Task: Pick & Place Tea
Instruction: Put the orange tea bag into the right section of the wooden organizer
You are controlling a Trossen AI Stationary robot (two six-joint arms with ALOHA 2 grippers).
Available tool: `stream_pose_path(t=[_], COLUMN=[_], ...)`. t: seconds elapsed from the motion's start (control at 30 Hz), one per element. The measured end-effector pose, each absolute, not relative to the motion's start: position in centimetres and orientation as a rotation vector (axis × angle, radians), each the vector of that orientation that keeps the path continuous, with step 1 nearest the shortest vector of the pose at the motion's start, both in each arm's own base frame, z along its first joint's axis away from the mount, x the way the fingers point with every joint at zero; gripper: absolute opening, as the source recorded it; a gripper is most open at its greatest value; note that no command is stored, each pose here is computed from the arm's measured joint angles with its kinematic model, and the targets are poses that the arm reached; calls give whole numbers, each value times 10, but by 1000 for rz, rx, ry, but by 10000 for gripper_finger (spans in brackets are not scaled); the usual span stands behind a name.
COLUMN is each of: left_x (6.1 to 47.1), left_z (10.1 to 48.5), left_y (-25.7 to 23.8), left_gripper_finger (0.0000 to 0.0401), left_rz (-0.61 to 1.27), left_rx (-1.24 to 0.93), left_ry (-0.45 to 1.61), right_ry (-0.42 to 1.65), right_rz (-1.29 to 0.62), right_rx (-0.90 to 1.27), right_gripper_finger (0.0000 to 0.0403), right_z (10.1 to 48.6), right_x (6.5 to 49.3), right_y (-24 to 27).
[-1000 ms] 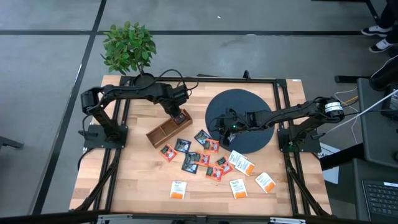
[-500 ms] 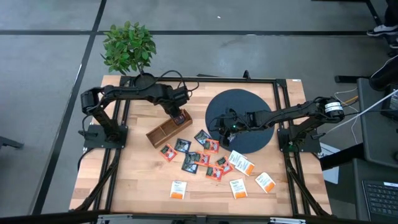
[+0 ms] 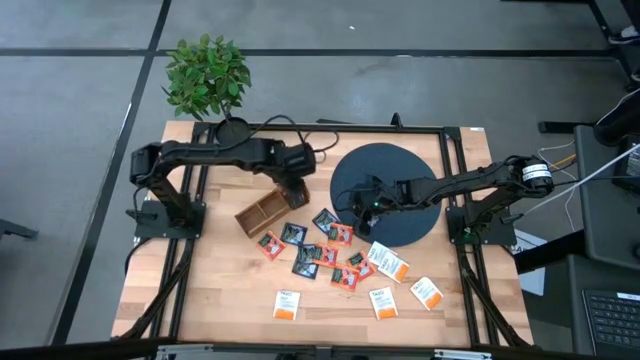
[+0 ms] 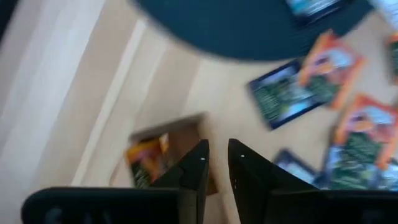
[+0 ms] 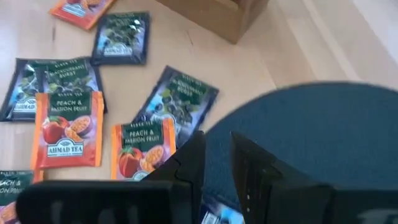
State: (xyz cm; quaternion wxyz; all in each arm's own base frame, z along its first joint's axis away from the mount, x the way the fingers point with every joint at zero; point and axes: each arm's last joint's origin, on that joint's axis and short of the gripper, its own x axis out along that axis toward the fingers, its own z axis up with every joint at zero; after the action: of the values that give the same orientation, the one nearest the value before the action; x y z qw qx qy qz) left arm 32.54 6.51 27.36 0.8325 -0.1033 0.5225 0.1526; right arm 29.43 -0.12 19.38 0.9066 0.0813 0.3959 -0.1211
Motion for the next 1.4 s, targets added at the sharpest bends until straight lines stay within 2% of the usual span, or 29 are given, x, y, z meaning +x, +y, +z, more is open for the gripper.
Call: stream_pose_path(t=[0.17, 0.33, 0.67, 1.03, 1.4], left_x=[336, 339, 340, 336, 343], left_z=[296, 298, 298, 243, 199], left_y=[35, 9, -21, -10, 23], left_gripper_finger=[59, 59, 55, 50, 38], left_rz=[228, 178, 161, 199, 318], left_rx=[-83, -3, -75, -200, -192], left_ry=[1040, 1032, 993, 1059, 1210], right_ry=[873, 901, 891, 855, 849], right_rz=[-277, -249, -211, -194, -194], right_rx=[249, 284, 288, 287, 282], right_gripper_finger=[78, 78, 78, 78, 78], right_z=[190, 188, 189, 191, 192], right_x=[290, 288, 288, 291, 291], right_y=[1, 9, 24, 27, 27])
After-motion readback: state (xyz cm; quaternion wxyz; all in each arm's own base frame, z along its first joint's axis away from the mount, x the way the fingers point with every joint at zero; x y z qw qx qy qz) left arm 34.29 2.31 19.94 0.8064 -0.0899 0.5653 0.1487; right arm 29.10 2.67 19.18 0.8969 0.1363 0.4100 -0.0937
